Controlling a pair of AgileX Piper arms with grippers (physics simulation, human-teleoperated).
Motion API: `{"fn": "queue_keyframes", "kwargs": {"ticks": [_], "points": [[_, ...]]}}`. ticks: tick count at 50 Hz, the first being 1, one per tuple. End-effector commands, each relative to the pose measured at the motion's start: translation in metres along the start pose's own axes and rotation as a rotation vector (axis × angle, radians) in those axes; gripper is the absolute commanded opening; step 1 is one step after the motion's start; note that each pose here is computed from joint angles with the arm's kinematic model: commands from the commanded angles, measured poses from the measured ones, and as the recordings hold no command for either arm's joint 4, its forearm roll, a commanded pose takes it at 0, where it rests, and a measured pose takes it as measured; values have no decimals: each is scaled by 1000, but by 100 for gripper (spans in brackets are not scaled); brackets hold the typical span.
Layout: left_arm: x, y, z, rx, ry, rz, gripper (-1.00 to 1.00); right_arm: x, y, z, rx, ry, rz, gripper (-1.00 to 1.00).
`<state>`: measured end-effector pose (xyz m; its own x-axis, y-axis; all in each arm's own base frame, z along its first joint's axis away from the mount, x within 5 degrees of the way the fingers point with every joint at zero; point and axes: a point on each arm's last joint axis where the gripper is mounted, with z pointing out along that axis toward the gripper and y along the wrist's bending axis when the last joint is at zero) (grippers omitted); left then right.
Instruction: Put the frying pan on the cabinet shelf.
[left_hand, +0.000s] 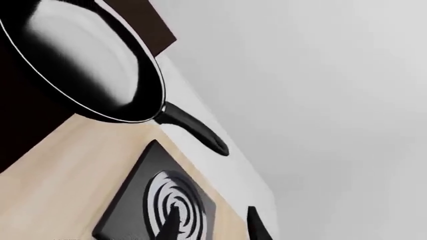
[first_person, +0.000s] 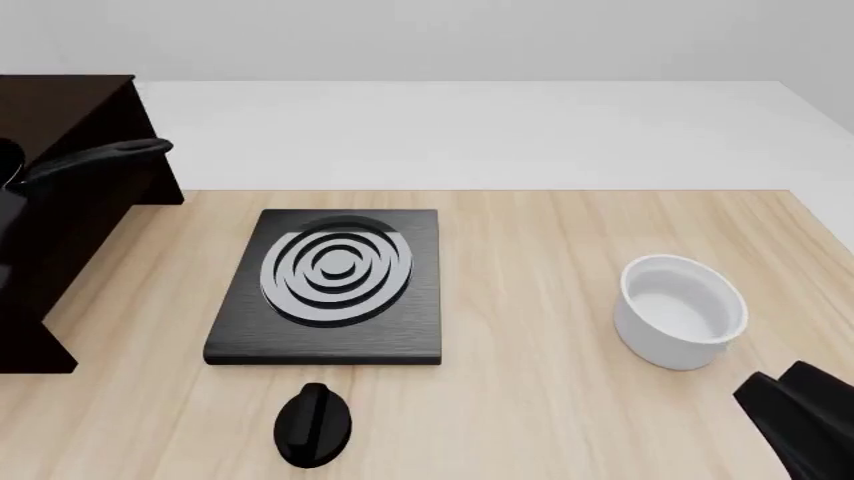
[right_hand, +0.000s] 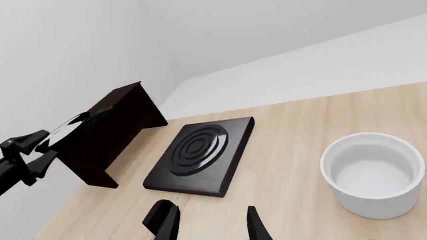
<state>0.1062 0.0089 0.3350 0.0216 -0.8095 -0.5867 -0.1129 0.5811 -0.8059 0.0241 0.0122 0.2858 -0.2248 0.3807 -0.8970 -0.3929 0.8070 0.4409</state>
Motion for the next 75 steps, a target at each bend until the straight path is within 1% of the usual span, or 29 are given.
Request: {"fn": "queue_keyframes", "kwargs": {"ticks": [1, 4, 5, 7, 10, 11, 12, 15, 16, 18, 19, 22, 24, 26, 28, 30, 31, 33, 35, 36, 37, 39, 40, 42, 45, 47, 53, 69, 75], "points": [[-4, -8, -14, -20, 39, 163, 100, 1, -1, 0, 0, -3, 1, 100], [-6, -12, -19, -12, 48, 210, 100, 1, -1, 0, -2, -2, 1, 100], [-4, -10, -21, -10, 55, 196, 100, 2, -1, 0, -2, -2, 1, 100], [-9, -16, -22, -12, 51, 283, 100, 1, -1, 0, -3, -2, 1, 100], [-6, -14, -23, -9, 64, 291, 100, 1, -1, 0, -3, -2, 0, 100], [-9, -18, -24, -8, 57, 353, 100, 1, -1, 0, -2, -4, 1, 100], [-8, -16, -25, -5, 67, 353, 100, 1, -1, 0, -1, -4, 0, 100], [-9, -19, -27, -5, 73, 420, 100, 1, -1, 0, 2, -9, 0, 100], [-11, -21, -27, -7, 70, 468, 100, 1, -1, 0, 4, -9, 0, 100], [-10, -20, -30, 3, 73, 464, 100, 1, -1, 0, 4, -9, 0, 100], [-12, -23, -32, 10, 61, 505, 100, 1, -1, 0, 4, -8, 0, 100], [-7, -17, -33, 10, 76, 458, 100, 1, -1, 0, 4, -10, -1, 100], [-9, -18, -33, 6, 67, 506, 100, 1, -1, 0, 5, -10, -1, 100], [-6, -14, -35, 6, 72, 493, 100, 0, -1, 0, 5, -11, 0, 100], [-5, -13, -36, 2, 68, 517, 100, 1, -1, 0, 7, -12, 0, 100], [-7, -13, -40, 3, 55, 605, 100, 1, -1, 0, 8, -13, 2, 100], [-6, -11, -42, 2, 40, 610, 100, 1, -1, 0, 7, -13, 1, 100], [-2, -6, -44, 1, 52, 560, 100, 1, -1, 0, 6, -11, 1, 100], [0, -4, -46, 3, 60, 578, 100, 1, -1, 0, 6, -12, 3, 100], [1, -3, -47, 3, 66, 626, 100, 1, -1, 0, 5, -12, 0, 100], [3, -1, -48, 7, 71, 643, 100, 0, 0, 0, 7, -14, -6, 100], [5, 2, -51, 8, 74, 631, 100, 0, 0, -1, 13, -22, 0, 100], [7, 5, -53, 8, 80, 593, 100, -1, 0, -1, 14, -23, -3, 100], [7, 5, -58, 19, 80, 660, 100, 0, -1, 0, 16, -25, -4, 100], [13, 13, -68, 26, 106, 630, 100, -1, 0, 0, 13, -24, -10, 100], [15, 16, -75, 30, 110, 662, 100, 0, -1, 0, 13, -24, -10, 100], [20, 25, -86, 27, 125, 679, 100, 2, -1, 1, 13, -25, -9, 100], [12, 16, -107, 26, 106, 688, 100, 10, -5, 6, 7, -22, -5, 100], [14, 19, -111, 14, 108, 673, 100, 11, -6, 7, 3, -20, -3, 100]]}}
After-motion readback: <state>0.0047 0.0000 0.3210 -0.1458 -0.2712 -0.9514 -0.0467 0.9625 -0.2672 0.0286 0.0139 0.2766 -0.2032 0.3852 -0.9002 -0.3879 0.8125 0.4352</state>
